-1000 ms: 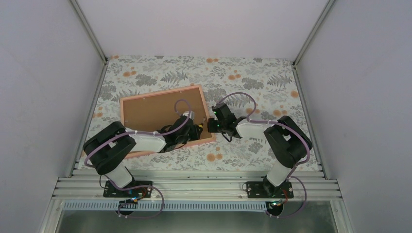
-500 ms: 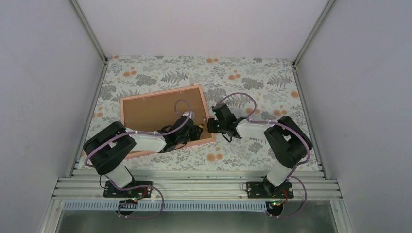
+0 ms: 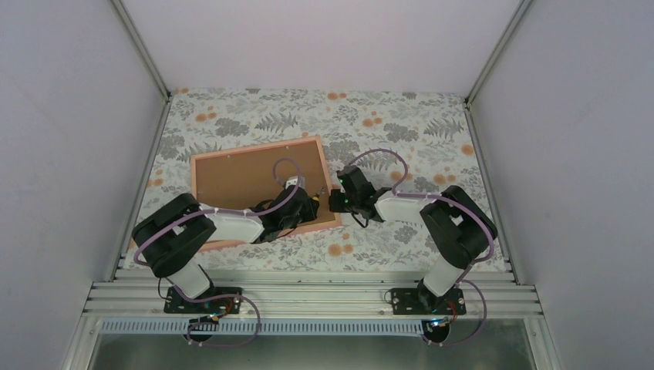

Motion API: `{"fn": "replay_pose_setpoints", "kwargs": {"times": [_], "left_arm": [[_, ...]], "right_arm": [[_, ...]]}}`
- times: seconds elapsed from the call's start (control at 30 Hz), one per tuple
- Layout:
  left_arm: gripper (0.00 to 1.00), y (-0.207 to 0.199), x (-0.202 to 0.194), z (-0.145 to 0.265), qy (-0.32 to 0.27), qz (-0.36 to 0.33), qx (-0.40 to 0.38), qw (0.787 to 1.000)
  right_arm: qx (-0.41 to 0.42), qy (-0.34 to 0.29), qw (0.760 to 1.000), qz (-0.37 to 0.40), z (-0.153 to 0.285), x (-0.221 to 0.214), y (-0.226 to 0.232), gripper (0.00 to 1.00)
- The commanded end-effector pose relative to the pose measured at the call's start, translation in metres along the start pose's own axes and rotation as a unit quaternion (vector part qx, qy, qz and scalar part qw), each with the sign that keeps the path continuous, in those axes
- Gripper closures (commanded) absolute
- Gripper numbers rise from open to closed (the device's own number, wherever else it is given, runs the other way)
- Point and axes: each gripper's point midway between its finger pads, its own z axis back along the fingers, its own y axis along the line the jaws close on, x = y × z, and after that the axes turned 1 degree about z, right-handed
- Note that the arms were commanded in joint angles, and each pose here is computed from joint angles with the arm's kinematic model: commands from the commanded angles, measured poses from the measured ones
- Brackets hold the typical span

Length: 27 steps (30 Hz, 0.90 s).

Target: Take the photo out of the frame

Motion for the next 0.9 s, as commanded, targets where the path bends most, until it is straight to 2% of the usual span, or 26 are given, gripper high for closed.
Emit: {"fn": "replay_pose_setpoints", "kwargs": {"times": [0.0, 0.4, 0.87], "left_arm": [[0.98, 0.020, 0.000, 0.005, -0.010, 0.014, 0.038, 0.999], [0.98, 0.000, 0.019, 0.037, -0.041, -0.015, 0.007, 0.999], [0.98, 0.020, 0.039, 0.078, -0.072, -0.026, 0.032, 0.997]], "right_arm": [[-0.005, 0.038, 0.999, -0.034, 0.002, -0.025, -0.006, 0.96], [-0.026, 0.015, 0.999, -0.045, 0.010, -0.016, -0.012, 0.96], [-0.114, -0.047, 0.984, -0.126, 0.034, 0.000, -0.052, 0.96]]}}
